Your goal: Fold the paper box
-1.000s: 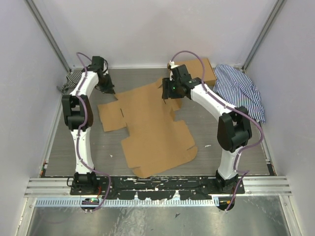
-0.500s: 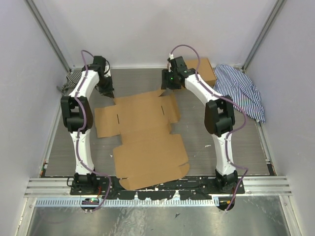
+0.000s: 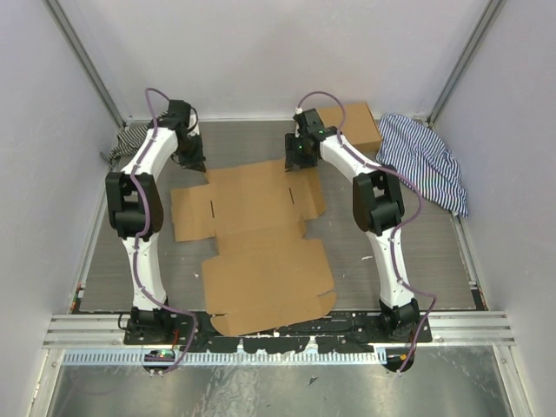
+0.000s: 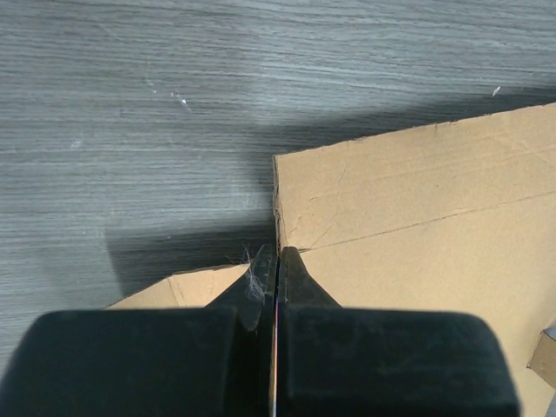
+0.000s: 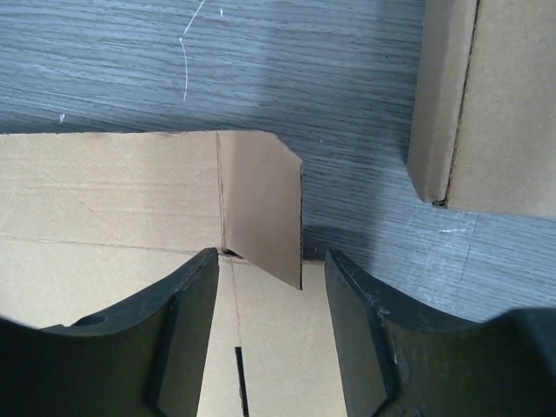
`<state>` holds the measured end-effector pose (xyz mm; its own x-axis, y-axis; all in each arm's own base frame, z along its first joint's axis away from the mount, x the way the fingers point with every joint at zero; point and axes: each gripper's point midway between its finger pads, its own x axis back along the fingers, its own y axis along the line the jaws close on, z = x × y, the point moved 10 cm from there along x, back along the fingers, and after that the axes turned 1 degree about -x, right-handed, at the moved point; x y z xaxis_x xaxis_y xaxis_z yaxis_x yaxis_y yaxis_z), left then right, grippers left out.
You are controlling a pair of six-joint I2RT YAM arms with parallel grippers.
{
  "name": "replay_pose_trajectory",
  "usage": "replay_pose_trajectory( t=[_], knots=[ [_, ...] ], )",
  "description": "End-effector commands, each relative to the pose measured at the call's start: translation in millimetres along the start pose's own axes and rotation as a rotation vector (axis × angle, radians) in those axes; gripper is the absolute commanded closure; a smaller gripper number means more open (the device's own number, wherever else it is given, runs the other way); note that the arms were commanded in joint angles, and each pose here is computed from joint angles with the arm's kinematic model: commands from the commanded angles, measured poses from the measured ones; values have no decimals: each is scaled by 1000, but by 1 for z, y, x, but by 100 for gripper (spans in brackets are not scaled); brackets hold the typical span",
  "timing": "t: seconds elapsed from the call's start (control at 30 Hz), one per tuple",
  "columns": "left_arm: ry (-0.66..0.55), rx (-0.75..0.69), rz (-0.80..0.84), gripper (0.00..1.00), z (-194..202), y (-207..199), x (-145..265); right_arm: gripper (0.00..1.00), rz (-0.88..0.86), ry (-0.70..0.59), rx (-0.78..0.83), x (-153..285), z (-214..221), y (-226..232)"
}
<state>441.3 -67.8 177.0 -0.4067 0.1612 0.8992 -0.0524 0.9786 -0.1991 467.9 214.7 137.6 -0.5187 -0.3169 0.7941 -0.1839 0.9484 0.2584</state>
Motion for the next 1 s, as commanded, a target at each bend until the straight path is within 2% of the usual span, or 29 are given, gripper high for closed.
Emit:
replay_pose_trajectory(
  t=[0.0,0.2,0.63,0.9,0.97],
  knots=[
    [-7,7,28,100,2,-7,1,44,-60,-111,21,14,-23,13],
    [9,8,28,97,4,-11,-9,44,-99,-139,36,17,-28,18],
    [6,12,84,90,2,-27,-14,44,-154,-117,87,8,-20,39],
    [36,26,117,78,5,-37,-26,43,-143,-73,89,-9,-7,40],
    [28,33,132,71,3,-39,-31,43,-132,-65,86,-14,-5,38]
  ],
)
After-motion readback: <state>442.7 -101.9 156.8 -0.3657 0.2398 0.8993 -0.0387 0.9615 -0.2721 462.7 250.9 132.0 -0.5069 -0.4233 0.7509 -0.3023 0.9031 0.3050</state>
